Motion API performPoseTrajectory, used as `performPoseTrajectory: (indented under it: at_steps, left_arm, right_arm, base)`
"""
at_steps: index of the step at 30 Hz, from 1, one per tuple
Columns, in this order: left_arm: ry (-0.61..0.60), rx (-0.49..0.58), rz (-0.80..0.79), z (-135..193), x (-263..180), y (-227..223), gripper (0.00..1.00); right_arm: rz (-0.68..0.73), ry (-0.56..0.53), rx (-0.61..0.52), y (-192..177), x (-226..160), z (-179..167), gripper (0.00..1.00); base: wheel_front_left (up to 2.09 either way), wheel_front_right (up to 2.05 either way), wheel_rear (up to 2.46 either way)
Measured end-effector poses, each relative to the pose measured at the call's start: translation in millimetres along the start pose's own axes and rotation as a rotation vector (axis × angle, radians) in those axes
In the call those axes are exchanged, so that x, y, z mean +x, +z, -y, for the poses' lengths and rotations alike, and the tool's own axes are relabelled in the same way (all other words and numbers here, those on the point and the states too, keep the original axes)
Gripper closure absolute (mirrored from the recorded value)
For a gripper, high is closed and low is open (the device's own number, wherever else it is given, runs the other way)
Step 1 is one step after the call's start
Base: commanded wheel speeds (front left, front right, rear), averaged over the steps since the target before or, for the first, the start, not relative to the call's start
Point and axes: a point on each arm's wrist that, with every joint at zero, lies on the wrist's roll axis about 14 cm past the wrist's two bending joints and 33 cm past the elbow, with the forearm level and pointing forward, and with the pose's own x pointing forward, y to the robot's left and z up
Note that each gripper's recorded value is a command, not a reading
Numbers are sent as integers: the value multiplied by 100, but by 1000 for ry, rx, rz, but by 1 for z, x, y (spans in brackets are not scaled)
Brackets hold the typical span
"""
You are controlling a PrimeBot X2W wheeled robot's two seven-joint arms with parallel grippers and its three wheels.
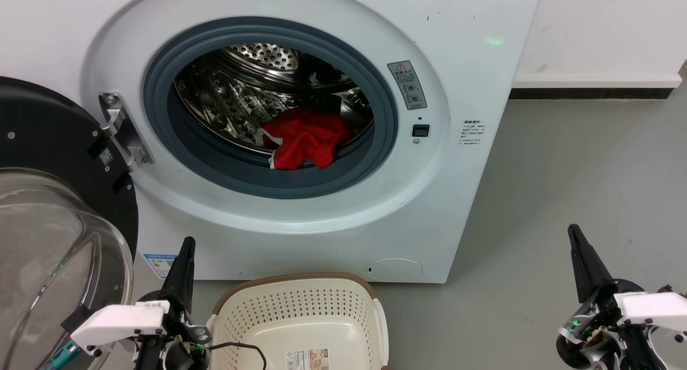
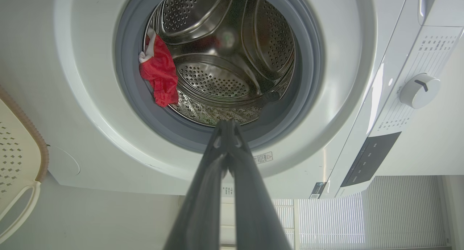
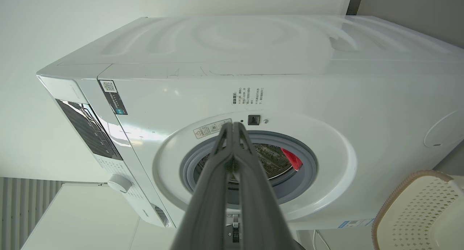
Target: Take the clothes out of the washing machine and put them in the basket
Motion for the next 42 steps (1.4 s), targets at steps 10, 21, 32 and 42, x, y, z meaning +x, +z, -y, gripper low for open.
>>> performPoseTrajectory:
  at_steps: [10, 21, 32, 42]
  left_arm:
    - [0, 0, 0, 0, 0, 0, 100]
    - [26, -3, 0, -9, -3, -1, 0]
    - [30, 32, 6, -10, -5, -8, 0]
    - [-37, 208, 17, 13, -1, -9, 0]
  right_arm:
    - [0, 0, 0, 0, 0, 0, 100]
    - [1, -26, 2, 0, -3, 9, 0]
    - [35, -18, -33, 2, -6, 6, 0]
    - [37, 8, -234, -1, -6, -4, 0]
  base:
    - [0, 0, 0]
    - [0, 0, 0]
    - [0, 0, 0]
    - [0, 0, 0]
